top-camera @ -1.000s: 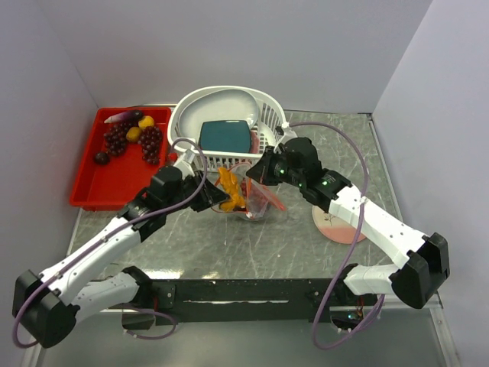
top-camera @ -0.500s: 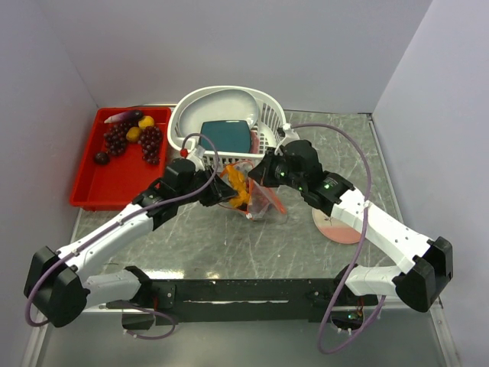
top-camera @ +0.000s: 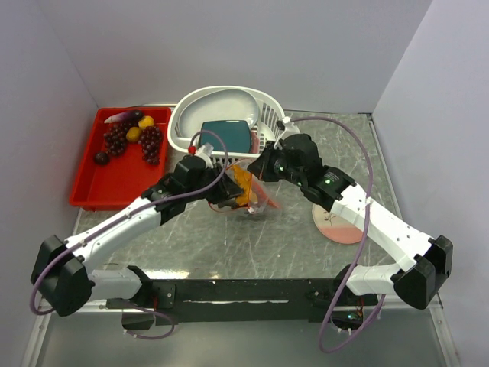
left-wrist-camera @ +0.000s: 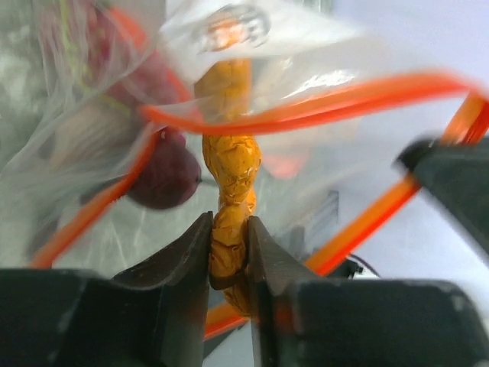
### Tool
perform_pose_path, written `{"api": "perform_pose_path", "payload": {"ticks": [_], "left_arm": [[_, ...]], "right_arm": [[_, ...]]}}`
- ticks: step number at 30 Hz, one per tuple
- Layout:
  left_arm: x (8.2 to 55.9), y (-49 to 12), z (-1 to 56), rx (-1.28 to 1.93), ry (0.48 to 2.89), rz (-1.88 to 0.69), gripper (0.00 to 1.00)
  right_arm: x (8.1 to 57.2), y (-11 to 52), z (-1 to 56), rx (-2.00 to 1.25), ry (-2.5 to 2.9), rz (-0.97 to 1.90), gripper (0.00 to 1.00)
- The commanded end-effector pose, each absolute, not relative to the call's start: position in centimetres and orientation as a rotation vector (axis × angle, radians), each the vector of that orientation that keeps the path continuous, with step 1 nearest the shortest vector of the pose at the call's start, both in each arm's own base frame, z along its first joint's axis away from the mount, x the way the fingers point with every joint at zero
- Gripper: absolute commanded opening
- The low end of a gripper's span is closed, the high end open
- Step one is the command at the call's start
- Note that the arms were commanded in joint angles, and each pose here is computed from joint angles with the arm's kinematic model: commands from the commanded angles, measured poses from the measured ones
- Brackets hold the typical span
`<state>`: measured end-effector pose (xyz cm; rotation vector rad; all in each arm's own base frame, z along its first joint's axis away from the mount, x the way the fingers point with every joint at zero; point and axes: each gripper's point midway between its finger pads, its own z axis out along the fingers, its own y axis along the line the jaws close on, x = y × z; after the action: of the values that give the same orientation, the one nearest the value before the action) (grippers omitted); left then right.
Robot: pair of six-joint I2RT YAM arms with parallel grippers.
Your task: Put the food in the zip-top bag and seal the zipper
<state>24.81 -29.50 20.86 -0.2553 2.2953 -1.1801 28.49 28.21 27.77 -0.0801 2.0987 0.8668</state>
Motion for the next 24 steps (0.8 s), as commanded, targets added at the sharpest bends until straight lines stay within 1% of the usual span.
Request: {"api": "perform_pose_path", "payload": {"ticks": [1, 2, 3, 6, 8, 11, 12, 14, 15, 16, 18, 20, 22, 23, 24], "left_arm": [[27.4, -30.5, 24.0, -0.232, 2.201, -1.159, 0.53], [27.4, -30.7, 24.2, -0.22, 2.197, -1.167, 0.59], [27.3, -30.9, 24.4, -0.214, 2.195, -1.181, 0.7], [27.0, -30.5, 24.9, -0.205, 2.181, -1.177, 0.79], [26.7, -30.0, 24.9, -0.204, 2.187, -1.158, 0.78], [26.0, -28.7, 25.7, -0.208, 2.174, -1.129, 0.75], [25.8, -28.2, 26.5, -0.203, 2.15, -1.125, 0.7], [25.8, -27.1, 26.8, -0.227, 2.145, -1.079, 0.65], [25.7, -26.5, 27.5, -0.226, 2.125, -1.07, 0.59], [26.1, -25.6, 27.7, -0.257, 2.112, -1.031, 0.57], [26.0, -24.4, 28.7, -0.27, 2.087, -1.01, 0.56], [27.4, -21.9, 29.7, -0.353, 2.033, -0.93, 0.57], [29.2, -19.2, 30.4, -0.418, 1.989, -0.861, 0.59], [30.2, -18.0, 30.9, -0.448, 1.967, -0.822, 0.63], [31.0, -16.8, 31.0, -0.466, 1.956, -0.772, 0.65]], "right_arm": [[28.1, 28.4, 30.7, -0.075, 2.009, 0.905, 0.0], [28.2, 28.2, 30.5, -0.076, 2.014, 0.89, 0.0], [28.2, 28.0, 30.3, -0.077, 2.023, 0.877, 0.0], [28.5, 27.4, 30.1, -0.072, 2.025, 0.837, 0.0], [28.7, 27.2, 30.4, -0.065, 2.016, 0.829, 0.0], [28.9, 26.9, 30.8, -0.061, 2.006, 0.821, 0.0], [29.0, 26.9, 30.8, -0.059, 2.006, 0.816, 0.0], [29.2, 26.7, 30.9, -0.055, 2.006, 0.809, 0.0], [29.2, 26.7, 30.9, -0.053, 2.006, 0.808, 0.0], [29.1, 26.6, 31.0, -0.056, 2.002, 0.813, 0.0], [28.7, 26.5, 31.1, -0.061, 1.995, 0.824, 0.0], [28.6, 26.2, 31.3, -0.058, 1.987, 0.823, 0.0], [28.3, 25.9, 31.2, -0.061, 1.985, 0.819, 0.0], [28.2, 25.7, 31.1, -0.063, 1.984, 0.816, 0.0], [28.0, 25.6, 30.9, -0.067, 1.987, 0.817, 0.0]]}}
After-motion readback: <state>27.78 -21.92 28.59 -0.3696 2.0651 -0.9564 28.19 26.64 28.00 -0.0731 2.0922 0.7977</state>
